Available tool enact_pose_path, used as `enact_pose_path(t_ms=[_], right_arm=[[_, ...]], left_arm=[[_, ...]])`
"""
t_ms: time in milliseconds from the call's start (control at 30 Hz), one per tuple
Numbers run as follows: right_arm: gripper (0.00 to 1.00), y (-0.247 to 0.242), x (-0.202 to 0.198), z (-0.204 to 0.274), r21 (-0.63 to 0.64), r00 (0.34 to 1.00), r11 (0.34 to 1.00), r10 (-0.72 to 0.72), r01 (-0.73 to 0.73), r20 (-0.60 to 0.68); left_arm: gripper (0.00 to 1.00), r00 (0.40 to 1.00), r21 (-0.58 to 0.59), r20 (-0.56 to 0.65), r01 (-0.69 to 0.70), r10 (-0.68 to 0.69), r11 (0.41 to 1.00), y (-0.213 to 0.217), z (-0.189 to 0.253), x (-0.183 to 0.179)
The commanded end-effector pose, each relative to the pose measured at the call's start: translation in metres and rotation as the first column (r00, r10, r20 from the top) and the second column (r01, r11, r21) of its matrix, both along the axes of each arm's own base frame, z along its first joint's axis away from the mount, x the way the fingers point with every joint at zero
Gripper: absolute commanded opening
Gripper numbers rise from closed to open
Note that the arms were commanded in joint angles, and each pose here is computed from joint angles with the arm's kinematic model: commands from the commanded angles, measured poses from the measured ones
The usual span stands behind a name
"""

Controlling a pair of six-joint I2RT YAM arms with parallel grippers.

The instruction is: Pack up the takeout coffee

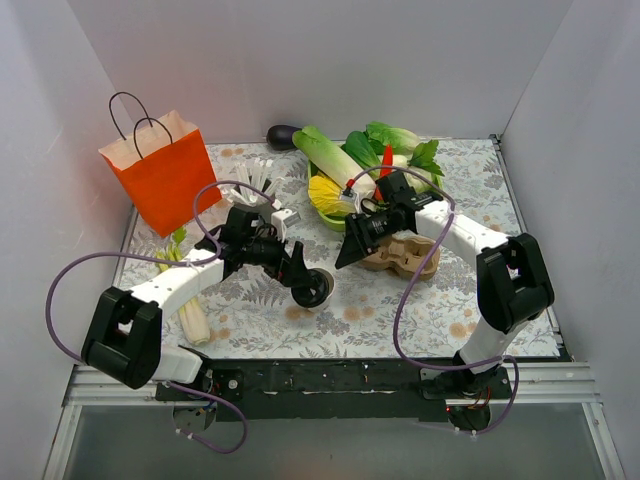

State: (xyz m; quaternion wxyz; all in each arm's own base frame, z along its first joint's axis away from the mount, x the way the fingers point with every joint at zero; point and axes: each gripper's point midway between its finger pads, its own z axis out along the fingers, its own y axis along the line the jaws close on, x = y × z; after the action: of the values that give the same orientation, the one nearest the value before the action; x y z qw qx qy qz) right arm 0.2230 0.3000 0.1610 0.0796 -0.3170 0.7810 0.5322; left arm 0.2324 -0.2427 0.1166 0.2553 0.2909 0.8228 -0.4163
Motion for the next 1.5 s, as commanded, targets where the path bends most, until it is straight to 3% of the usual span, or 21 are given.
enact_pose_path(t_ms=[0,200,267,467,1467], right_arm=[[0.46,-0.007,-0.006,-0.009,-0.006,1.0,1.0,0.006,-0.006,-0.028],[0.51,0.0,-0.013,-0.003,0.1,0.993,0.994,0.049,-0.038,-0.107],[0.57,0.001,-0.014,0.0,0.124,0.99,0.991,0.063,-0.048,-0.124],[0.66,0.003,-0.013,-0.008,0.122,0.983,0.992,0.06,-0.04,-0.172],[0.69,0.004,-0.006,-0.015,0.13,0.968,0.991,0.042,-0.009,-0.247]], left_arm=[[0.96,0.999,-0.012,0.053,0.003,-0.003,1.0,-0.007,0.014,0.012],[0.96,0.999,-0.01,0.051,0.004,-0.004,1.0,-0.011,0.014,0.016],[0.96,0.999,-0.007,0.049,0.005,-0.004,1.0,-0.012,0.014,0.017],[0.96,0.999,-0.008,0.055,-0.001,0.001,1.0,-0.013,0.015,0.023],[0.96,0.999,-0.008,0.045,0.015,-0.014,1.0,-0.028,0.015,0.032]])
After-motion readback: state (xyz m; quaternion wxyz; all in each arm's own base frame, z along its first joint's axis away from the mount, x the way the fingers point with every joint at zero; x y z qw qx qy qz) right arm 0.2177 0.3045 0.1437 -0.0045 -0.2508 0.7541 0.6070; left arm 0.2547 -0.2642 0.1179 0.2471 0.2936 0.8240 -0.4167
